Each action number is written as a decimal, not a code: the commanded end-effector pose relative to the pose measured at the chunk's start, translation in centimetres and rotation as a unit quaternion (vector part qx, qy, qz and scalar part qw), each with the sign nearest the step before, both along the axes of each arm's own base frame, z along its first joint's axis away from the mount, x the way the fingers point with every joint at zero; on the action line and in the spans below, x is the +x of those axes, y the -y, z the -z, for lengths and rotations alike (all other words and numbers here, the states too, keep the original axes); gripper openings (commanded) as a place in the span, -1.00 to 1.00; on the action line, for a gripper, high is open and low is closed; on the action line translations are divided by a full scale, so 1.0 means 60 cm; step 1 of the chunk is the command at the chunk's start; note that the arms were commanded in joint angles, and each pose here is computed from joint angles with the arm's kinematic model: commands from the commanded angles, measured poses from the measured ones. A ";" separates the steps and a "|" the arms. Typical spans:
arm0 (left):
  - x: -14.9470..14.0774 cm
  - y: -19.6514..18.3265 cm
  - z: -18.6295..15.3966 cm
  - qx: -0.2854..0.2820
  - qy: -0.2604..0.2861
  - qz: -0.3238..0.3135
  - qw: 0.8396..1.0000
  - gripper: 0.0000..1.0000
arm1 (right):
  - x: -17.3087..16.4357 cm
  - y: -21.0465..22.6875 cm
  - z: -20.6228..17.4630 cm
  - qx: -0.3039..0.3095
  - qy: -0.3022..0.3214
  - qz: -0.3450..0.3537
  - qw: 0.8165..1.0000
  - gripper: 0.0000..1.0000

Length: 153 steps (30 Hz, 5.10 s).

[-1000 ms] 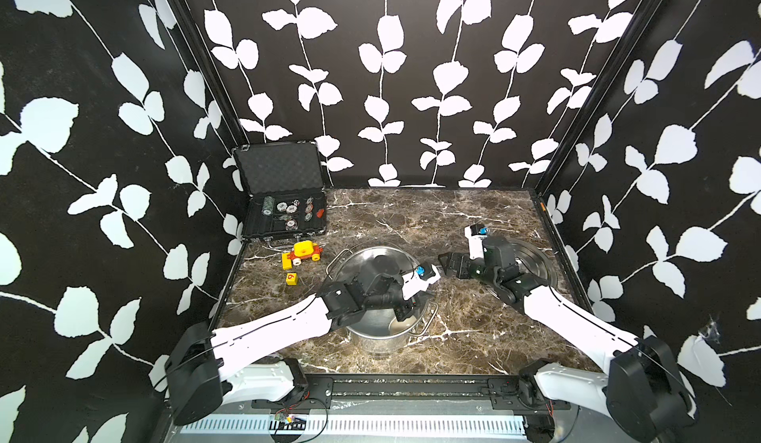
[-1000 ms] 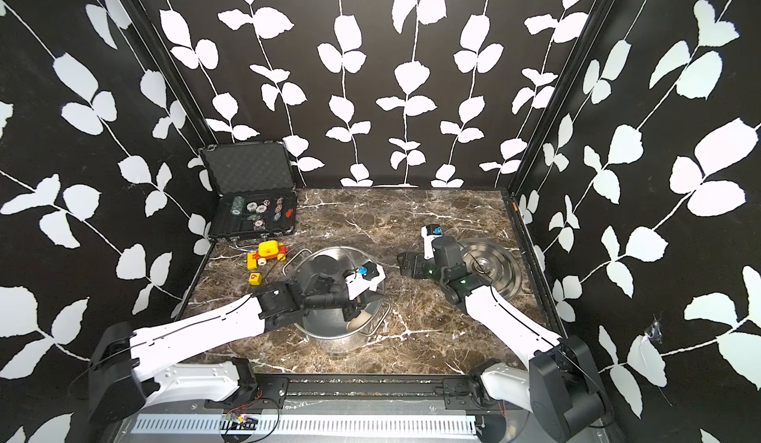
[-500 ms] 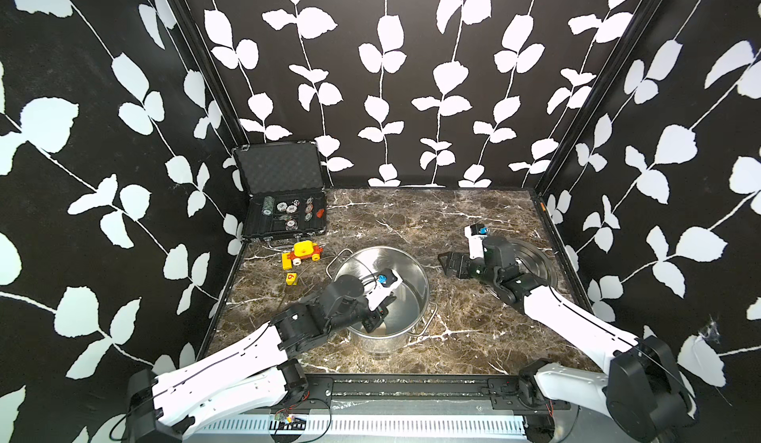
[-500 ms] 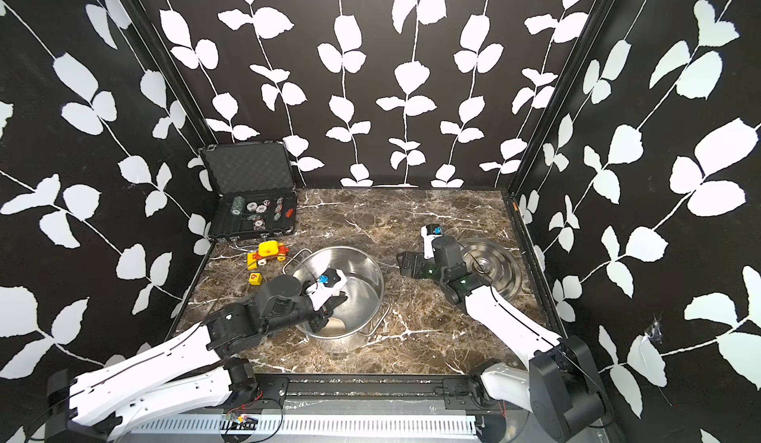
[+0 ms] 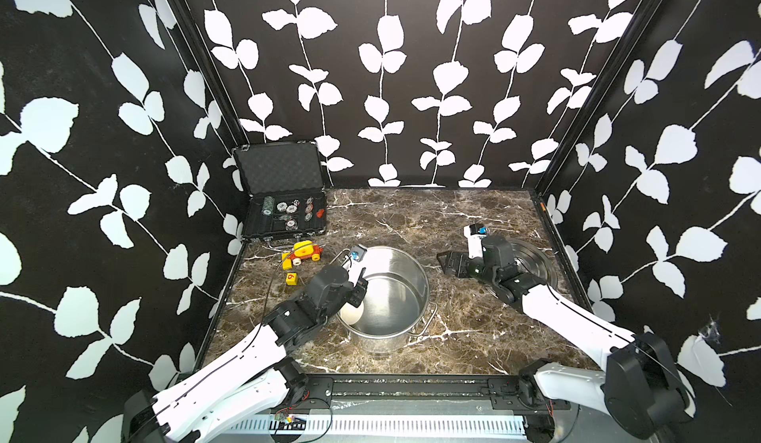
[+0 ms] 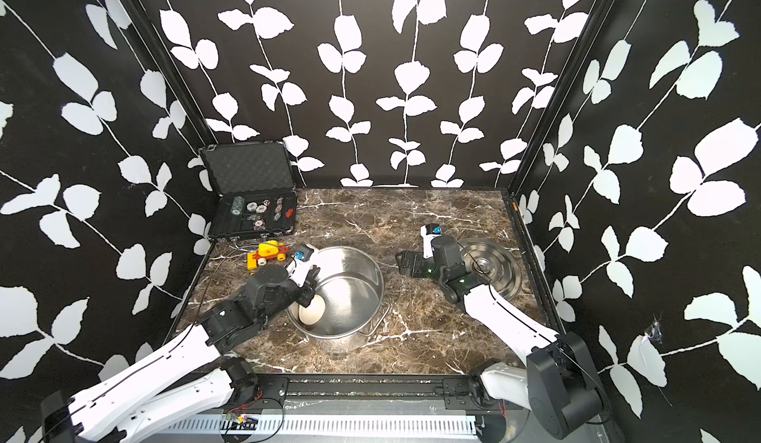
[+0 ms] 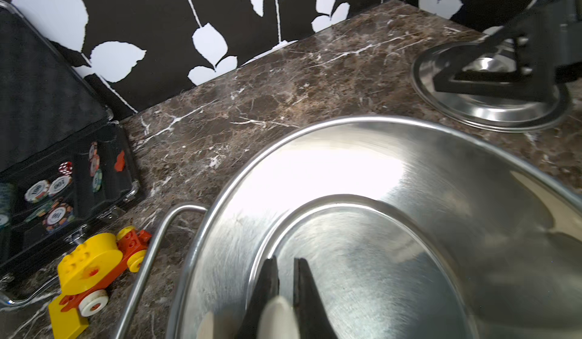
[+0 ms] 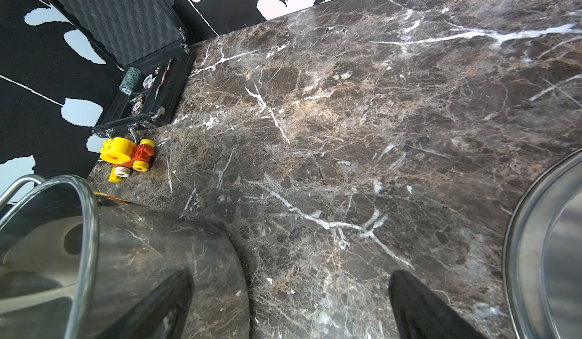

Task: Stir the soup with a spoon
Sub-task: Stir the soup in the pan with a stick.

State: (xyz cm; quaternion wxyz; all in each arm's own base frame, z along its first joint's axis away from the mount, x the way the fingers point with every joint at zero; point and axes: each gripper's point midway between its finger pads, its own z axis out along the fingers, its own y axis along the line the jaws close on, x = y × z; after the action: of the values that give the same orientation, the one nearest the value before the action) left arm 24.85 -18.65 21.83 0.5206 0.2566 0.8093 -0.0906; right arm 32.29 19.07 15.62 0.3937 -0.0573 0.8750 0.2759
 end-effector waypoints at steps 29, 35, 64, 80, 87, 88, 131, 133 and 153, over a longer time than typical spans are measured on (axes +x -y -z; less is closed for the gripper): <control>-0.042 0.282 -0.033 -0.061 -0.049 0.362 0.929 -1.00 | 0.004 0.012 -0.020 -0.009 0.025 0.011 1.000 0.98; -0.113 0.284 -0.003 -0.033 -0.086 0.401 0.912 -1.00 | 0.008 0.005 -0.018 -0.002 0.023 0.007 1.000 0.98; -0.049 0.006 0.000 -0.017 -0.054 0.071 0.996 -1.00 | 0.012 -0.004 -0.010 0.011 0.015 0.003 1.000 0.98; 0.091 -0.001 -0.066 -0.064 0.036 -0.030 0.997 -1.00 | 0.011 -0.002 0.000 0.009 0.010 0.005 1.000 0.98; 0.108 0.069 -0.076 -0.085 0.042 0.055 0.994 -1.00 | 0.012 -0.004 -0.002 0.012 0.012 0.004 1.000 0.98; 0.109 0.078 -0.077 -0.087 0.042 0.067 0.993 -1.00 | 0.012 -0.004 -0.002 0.011 0.011 0.004 1.000 0.98; -0.139 0.112 0.039 0.025 -0.118 0.242 0.963 -1.00 | 0.013 -0.009 0.002 0.019 0.005 0.002 1.000 0.98; -0.121 0.090 0.037 0.024 -0.107 0.205 0.973 -1.00 | 0.013 -0.008 0.004 0.020 0.004 0.003 1.000 0.98; 0.054 0.016 -0.048 -0.059 0.031 0.018 0.998 -1.00 | 0.013 -0.008 0.002 0.018 0.005 0.002 1.000 0.98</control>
State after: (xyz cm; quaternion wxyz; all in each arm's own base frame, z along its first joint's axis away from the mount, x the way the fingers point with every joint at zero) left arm 26.97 -18.42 22.08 0.5193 0.2421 0.8118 -0.1131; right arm 32.67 19.39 14.61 0.3870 -0.0475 0.8762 0.2834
